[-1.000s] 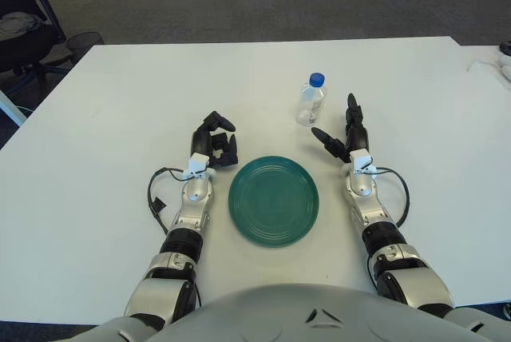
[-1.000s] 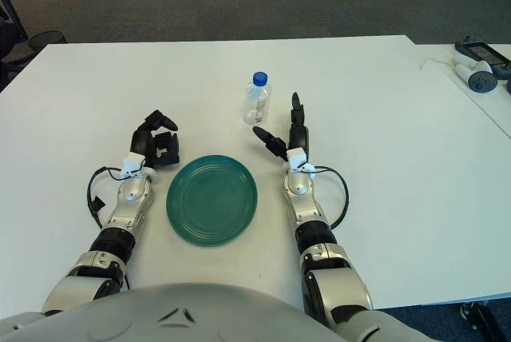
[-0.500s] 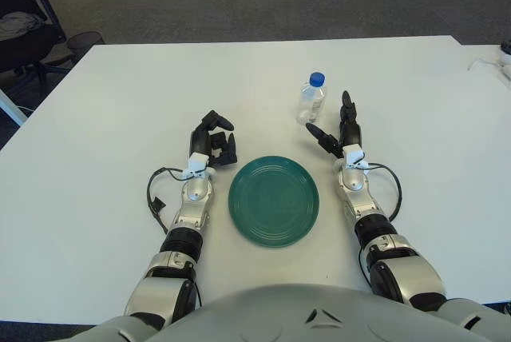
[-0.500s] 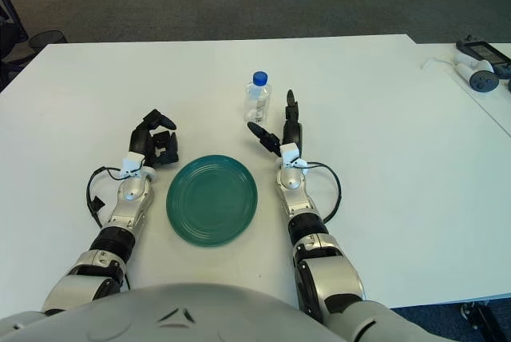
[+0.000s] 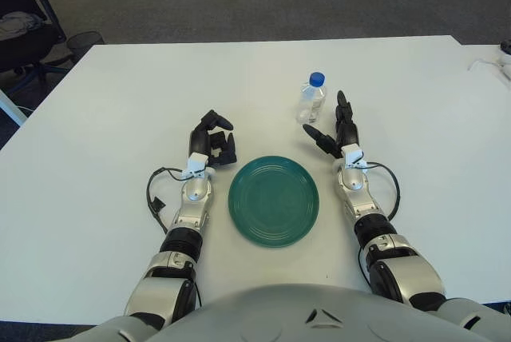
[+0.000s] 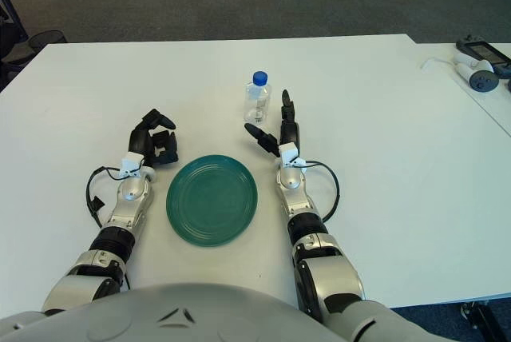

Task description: Put the bottle into the plate.

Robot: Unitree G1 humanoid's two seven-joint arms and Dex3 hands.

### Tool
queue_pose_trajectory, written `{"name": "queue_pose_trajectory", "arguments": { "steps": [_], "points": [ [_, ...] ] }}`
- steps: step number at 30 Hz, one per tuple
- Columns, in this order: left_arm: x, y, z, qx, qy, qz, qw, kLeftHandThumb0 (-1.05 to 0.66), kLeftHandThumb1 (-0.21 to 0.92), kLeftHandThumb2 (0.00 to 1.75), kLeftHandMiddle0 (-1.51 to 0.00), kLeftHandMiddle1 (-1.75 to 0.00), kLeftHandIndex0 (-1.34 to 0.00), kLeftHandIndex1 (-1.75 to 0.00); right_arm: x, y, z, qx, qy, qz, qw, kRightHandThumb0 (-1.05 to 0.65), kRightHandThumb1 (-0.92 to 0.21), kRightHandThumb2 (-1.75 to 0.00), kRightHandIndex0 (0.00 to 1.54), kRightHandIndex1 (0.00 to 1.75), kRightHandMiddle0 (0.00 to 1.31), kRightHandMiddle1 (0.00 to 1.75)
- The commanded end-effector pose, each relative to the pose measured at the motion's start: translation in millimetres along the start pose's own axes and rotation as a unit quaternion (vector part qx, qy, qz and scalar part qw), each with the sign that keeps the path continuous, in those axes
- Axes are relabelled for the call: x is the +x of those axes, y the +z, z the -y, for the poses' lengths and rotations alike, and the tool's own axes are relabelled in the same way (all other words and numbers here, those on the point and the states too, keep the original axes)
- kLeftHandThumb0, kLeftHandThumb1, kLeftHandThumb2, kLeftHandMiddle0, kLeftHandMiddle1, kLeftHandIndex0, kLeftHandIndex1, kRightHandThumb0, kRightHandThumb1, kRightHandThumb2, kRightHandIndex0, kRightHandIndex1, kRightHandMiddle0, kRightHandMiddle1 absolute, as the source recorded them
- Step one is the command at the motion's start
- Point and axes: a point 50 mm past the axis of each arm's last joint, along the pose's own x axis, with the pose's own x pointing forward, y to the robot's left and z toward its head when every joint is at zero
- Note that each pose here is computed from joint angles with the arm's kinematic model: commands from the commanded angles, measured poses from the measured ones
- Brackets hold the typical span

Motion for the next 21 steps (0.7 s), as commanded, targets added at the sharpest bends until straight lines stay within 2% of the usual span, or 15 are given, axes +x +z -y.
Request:
{"name": "queue_pose_trajectory", "arguments": {
  "steps": [1, 12, 21],
  "points": [
    [-17.9, -19.3, -6.7, 0.010, 0.004, -0.045, 0.999, -0.52, 0.18, 1.49, -1.29, -1.75, -0.72, -1.75, -13.4, -18.6, -6.8, 0.004, 0.009, -0.054, 0.998, -1.01, -0.86, -0.02, 0.00, 0.00, 0.00, 0.00],
    [-19.1, -19.4, -7.6, 0.011, 0.008, -0.046, 0.999, -0.51, 0.20, 1.46, -1.28, -1.75, -0.70, -1.75, -9.3, -17.1, -9.4, 0.000, 0.015, -0.053, 0.998, -1.01, -0.88, -0.03, 0.00, 0.00, 0.00, 0.00],
    [-19.2, -18.9, -9.3, 0.014, 0.013, -0.043, 0.999, -0.51, 0.20, 1.46, -1.28, -1.75, -0.70, -1.75, 0.1, -13.1, -17.6, -0.018, 0.034, -0.047, 0.998, -1.05, -0.92, -0.05, 0.00, 0.00, 0.00, 0.00]
  ]
}}
